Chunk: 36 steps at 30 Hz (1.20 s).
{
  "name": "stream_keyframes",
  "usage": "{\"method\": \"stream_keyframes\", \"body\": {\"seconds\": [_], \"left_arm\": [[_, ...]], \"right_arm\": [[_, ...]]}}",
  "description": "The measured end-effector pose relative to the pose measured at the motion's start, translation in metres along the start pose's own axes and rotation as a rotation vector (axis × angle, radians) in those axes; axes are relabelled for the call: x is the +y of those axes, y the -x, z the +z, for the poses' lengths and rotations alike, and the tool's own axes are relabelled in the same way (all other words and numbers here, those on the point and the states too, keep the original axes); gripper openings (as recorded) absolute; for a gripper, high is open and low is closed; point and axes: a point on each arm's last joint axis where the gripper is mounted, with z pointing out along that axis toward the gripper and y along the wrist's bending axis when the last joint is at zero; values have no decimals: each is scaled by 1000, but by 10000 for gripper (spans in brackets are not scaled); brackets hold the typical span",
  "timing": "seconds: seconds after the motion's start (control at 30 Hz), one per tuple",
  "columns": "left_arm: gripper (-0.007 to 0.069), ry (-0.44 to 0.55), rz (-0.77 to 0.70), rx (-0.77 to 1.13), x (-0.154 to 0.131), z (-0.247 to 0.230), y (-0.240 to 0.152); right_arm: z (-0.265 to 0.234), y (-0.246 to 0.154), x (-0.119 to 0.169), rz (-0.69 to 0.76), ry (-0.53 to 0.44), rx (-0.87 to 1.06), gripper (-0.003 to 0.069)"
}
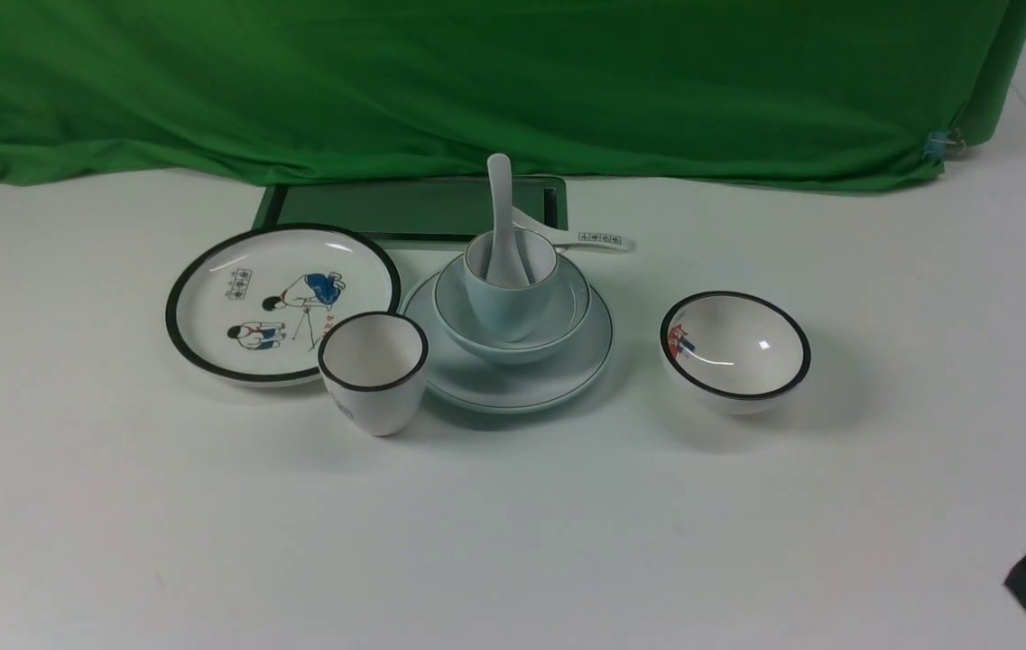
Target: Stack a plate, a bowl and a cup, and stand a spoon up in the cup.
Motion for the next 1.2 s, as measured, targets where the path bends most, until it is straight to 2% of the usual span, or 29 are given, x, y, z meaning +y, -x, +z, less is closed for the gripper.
{"method": "stream_keyframes", "body": {"seconds": [0.07,0.1,0.17,0.27,0.37,0.53,1.2], "left_arm": [[-29,0,0,0,0,0,0],[-29,0,0,0,0,0,0],[-29,0,0,0,0,0,0],[-29,0,0,-2,0,0,0],[-29,0,0,-2,0,0,0],[-29,0,0,-1,0,0,0],[-29,0,1,1,0,0,0]], "right_arm": [[-3,0,-3,9,-51,-8,10],[-8,1,-8,26,-131,-24,10],[-14,-1,-14,66,-232,-20,10],[-17,-5,-18,105,-315,11,10],[-21,-17,-21,166,-411,129,10],[-23,-28,-21,201,-426,254,10],[-23,-29,-20,205,-426,268,39]]}}
